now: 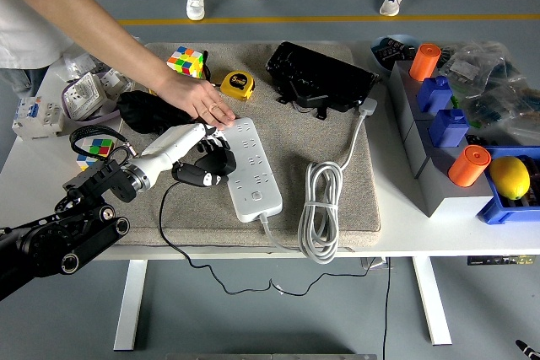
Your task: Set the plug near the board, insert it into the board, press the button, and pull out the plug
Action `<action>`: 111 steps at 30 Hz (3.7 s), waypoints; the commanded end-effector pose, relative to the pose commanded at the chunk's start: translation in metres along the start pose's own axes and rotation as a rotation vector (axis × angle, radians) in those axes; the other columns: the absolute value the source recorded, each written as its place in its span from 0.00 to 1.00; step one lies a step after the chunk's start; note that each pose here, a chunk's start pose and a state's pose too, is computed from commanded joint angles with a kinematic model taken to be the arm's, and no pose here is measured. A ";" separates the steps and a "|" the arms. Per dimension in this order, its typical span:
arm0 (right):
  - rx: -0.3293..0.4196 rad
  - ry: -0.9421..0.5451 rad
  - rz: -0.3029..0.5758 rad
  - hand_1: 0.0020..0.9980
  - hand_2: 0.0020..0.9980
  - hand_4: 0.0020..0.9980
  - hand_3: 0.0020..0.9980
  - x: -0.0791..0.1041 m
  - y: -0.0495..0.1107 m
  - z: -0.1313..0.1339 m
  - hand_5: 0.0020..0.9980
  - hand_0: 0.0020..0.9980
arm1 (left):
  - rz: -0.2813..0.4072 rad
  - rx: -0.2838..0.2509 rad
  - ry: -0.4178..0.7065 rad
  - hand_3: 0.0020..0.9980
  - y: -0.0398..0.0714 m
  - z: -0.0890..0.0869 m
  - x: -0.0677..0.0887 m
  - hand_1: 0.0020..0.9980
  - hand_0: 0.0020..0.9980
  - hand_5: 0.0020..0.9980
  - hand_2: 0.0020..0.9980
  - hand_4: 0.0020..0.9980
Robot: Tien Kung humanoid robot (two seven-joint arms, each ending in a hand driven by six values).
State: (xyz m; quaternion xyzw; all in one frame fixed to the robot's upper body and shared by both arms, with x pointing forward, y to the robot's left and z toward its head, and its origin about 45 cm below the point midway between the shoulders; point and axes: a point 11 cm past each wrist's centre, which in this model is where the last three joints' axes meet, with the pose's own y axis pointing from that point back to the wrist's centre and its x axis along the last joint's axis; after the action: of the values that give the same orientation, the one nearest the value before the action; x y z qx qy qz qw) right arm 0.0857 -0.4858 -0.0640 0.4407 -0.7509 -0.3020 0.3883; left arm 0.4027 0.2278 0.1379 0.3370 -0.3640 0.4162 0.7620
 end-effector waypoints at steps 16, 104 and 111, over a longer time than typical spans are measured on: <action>-0.002 0.001 -0.002 0.63 0.63 0.99 0.55 -0.001 0.000 0.001 0.40 0.61 | -0.005 0.009 0.023 0.71 0.001 -0.002 0.000 0.62 0.57 0.26 0.63 1.00; 0.004 0.000 -0.006 0.62 0.63 0.99 0.55 -0.002 0.001 0.002 0.41 0.61 | 0.108 -0.059 0.092 0.78 0.054 0.005 -0.034 0.81 0.77 0.81 0.81 0.78; 0.006 -0.002 -0.005 0.62 0.62 0.99 0.55 -0.002 0.001 0.001 0.40 0.61 | 0.102 -0.082 0.078 0.78 0.050 0.012 -0.032 0.81 0.77 0.81 0.81 0.79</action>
State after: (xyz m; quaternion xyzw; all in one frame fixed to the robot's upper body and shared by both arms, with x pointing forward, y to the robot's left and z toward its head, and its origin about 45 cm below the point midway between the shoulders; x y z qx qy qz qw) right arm 0.0852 -0.4836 -0.0644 0.4435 -0.7511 -0.3012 0.3853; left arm 0.3433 0.2266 0.1279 0.2697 -0.3675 0.4522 0.7666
